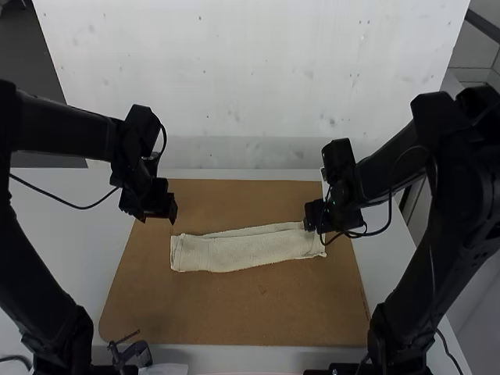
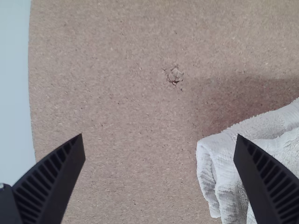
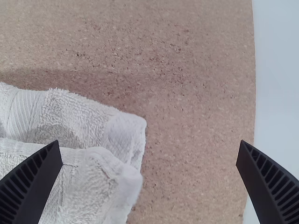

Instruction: Fold the towel.

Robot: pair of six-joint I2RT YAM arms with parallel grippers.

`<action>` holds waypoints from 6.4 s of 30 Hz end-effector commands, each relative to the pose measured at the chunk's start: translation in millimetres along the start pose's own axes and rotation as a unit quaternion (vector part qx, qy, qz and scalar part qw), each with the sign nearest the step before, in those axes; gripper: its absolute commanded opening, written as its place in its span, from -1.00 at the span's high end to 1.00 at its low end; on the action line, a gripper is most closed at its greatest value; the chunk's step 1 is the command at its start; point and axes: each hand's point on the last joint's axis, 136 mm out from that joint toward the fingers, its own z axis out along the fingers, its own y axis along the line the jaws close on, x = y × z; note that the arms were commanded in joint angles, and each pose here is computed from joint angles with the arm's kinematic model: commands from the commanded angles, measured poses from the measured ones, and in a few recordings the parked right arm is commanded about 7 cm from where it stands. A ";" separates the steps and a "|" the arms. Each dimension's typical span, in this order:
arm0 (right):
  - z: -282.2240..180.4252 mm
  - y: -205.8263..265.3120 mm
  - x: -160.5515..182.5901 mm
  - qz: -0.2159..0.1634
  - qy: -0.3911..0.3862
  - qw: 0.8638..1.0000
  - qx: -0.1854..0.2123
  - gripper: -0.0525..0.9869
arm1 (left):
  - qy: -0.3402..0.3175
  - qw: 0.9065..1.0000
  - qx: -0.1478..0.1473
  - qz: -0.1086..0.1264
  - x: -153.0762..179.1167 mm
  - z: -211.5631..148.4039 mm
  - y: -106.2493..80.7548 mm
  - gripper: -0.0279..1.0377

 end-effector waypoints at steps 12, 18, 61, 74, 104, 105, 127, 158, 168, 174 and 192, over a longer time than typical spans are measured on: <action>37.8 12.1 24.4 0.057 0.103 0.993 -0.017 -0.31 | -0.066 0.998 0.005 -0.019 -23.5 -38.0 21.3 -0.61; 41.7 14.3 20.4 0.070 0.105 0.992 -0.016 0.84 | -0.069 0.997 0.000 -0.025 -19.3 -40.0 31.3 -0.61; -21.9 12.9 -52.0 0.040 0.044 0.998 -0.011 0.86 | -0.080 0.995 -0.003 -0.058 2.1 -43.6 63.2 -0.61; -33.9 137.0 -82.1 -0.024 0.041 0.998 -0.038 0.86 | -0.078 0.994 -0.006 -0.073 6.8 -41.9 78.3 -0.61; -41.7 123.2 -70.8 -0.018 0.022 0.999 -0.028 0.87 | -0.083 0.995 0.003 -0.064 12.0 -31.3 76.6 -0.61; -36.2 124.1 -64.3 -0.022 0.031 0.999 -0.025 0.87 | -0.082 0.995 0.003 -0.063 12.6 -30.9 76.1 -0.61; -25.7 203.8 -45.6 -0.081 0.031 0.995 -0.054 0.87 | -0.089 0.994 0.002 -0.067 14.1 -31.3 78.1 -0.61; -103.3 118.5 -126.6 0.014 -0.084 0.995 -0.048 -0.97 | -0.150 0.987 0.002 -0.058 -8.1 -59.9 75.9 -0.61; -134.5 -0.2 -105.6 0.075 -0.181 0.981 0.013 -0.97 | -0.168 0.985 0.004 -0.039 -14.1 -67.2 65.3 -0.86; -180.1 -48.4 -89.9 0.122 -0.260 0.957 0.039 -0.97 | -0.192 0.981 0.008 -0.038 -23.7 -74.0 61.3 -0.90; -243.4 -97.7 -18.7 0.180 -0.389 0.897 0.107 -0.96 | -0.268 0.963 0.006 -0.025 -27.0 -102.5 57.3 -0.90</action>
